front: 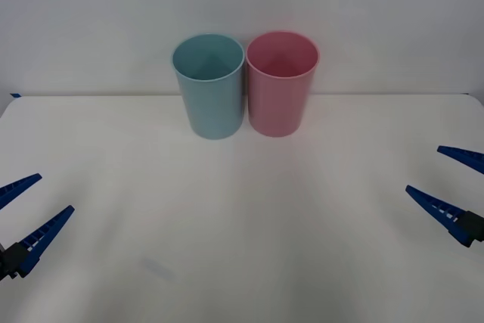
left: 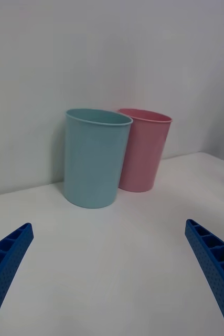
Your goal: Grasp the object on the table and drop it into the matching bin: aluminum can to the light blue bin, PET bottle to the pink bin.
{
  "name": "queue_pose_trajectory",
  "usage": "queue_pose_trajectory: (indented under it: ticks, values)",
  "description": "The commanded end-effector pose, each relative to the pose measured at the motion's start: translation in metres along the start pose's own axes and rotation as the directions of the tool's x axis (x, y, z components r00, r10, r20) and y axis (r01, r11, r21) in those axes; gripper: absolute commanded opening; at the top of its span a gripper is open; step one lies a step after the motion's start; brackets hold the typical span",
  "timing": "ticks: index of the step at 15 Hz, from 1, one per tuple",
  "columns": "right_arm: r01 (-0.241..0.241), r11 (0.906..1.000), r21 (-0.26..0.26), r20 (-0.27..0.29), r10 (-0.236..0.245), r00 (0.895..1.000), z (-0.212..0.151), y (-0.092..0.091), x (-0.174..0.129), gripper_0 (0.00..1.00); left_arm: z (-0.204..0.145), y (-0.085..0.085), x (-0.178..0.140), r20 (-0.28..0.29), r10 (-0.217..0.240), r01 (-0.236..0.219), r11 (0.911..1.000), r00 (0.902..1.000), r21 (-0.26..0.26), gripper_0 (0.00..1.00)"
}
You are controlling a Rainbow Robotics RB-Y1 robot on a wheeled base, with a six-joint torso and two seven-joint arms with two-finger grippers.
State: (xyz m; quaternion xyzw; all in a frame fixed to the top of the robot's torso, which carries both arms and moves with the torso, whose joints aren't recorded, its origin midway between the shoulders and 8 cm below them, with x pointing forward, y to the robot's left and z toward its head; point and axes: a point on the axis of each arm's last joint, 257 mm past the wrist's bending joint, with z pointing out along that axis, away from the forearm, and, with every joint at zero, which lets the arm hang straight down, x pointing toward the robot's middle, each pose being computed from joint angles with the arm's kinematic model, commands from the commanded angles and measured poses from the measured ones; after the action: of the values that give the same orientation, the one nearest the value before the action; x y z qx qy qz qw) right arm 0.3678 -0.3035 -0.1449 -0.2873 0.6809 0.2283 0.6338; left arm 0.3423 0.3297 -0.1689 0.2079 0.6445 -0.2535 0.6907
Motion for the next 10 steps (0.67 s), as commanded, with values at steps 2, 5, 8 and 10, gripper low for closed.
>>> queue_pose_trajectory:
  ticks: [2, 5, 8, 10]
  values:
    - [-0.124, 0.9918, 0.032, -0.002, 0.124, 0.992, -0.021, -0.001, 0.008, 1.0, 0.0, 0.0, 0.0, 0.0, 0.0, 0.0, 1.0, 1.0, 0.0, 1.0]
    - [-0.173, 0.9828, 0.063, 0.01, 0.173, 0.985, -0.033, -0.002, 0.013, 1.0, 0.0, 0.0, 0.0, 0.0, 0.0, 0.0, 1.0, 1.0, 0.0, 1.0]
    - [-0.169, 0.9824, 0.079, 0.001, 0.17, 0.986, -0.045, -0.002, 0.016, 1.0, 0.0, 0.0, 0.0, 0.0, 0.0, 0.0, 1.0, 1.0, 0.0, 1.0]
    - [-0.174, 0.9812, 0.084, -0.003, 0.174, 0.985, -0.047, -0.002, 0.019, 1.0, 0.0, 0.0, 0.0, 0.0, 0.0, 0.0, 1.0, 1.0, 0.0, 1.0]
